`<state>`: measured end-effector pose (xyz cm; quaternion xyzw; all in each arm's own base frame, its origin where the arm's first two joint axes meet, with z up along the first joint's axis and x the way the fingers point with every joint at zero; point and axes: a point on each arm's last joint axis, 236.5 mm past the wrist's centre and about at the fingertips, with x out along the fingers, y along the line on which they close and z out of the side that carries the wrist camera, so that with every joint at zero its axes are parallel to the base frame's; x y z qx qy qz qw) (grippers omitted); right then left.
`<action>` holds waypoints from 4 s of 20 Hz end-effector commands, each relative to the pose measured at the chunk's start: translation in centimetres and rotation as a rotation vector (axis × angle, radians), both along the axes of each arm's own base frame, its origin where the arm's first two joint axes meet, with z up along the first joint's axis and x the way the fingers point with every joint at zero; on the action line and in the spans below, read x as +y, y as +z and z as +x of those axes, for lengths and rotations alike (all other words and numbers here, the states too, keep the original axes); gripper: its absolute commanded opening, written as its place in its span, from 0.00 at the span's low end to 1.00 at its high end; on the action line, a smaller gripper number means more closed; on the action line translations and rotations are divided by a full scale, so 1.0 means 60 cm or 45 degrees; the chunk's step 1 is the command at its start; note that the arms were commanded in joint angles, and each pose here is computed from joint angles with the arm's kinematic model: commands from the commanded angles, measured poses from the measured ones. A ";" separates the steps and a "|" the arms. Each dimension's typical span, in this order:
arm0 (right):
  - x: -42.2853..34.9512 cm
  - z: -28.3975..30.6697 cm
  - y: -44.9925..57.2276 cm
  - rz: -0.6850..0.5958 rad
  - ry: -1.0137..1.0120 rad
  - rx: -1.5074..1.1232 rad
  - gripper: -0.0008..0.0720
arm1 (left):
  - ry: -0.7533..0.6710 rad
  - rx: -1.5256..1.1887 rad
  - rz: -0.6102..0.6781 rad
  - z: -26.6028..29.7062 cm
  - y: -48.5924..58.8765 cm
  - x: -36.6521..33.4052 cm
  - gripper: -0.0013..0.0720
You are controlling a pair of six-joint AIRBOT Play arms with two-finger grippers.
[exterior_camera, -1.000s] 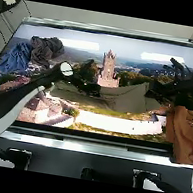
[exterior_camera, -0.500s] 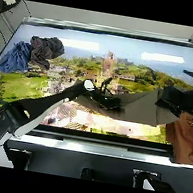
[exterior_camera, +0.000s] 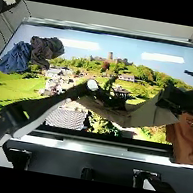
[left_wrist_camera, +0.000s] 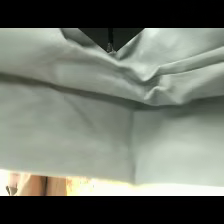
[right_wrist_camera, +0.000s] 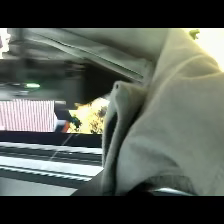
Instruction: Fold the shirts.
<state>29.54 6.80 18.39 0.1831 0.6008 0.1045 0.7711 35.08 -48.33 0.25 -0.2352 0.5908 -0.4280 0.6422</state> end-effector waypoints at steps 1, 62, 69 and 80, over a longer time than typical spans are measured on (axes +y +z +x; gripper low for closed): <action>0.039 0.057 -0.031 0.101 0.069 0.003 0.06 | 0.041 -0.259 0.180 0.083 0.086 0.156 0.06; -0.400 0.169 0.020 0.228 -0.850 -0.323 0.06 | 0.610 -0.827 0.311 0.166 0.409 0.589 0.06; -0.478 0.094 0.083 0.210 -1.056 -0.333 0.06 | 0.607 -0.831 0.312 0.166 0.409 0.589 0.06; -0.556 -0.169 -0.085 -0.191 -1.338 0.422 0.06 | 0.595 -0.846 0.316 0.165 0.411 0.588 0.06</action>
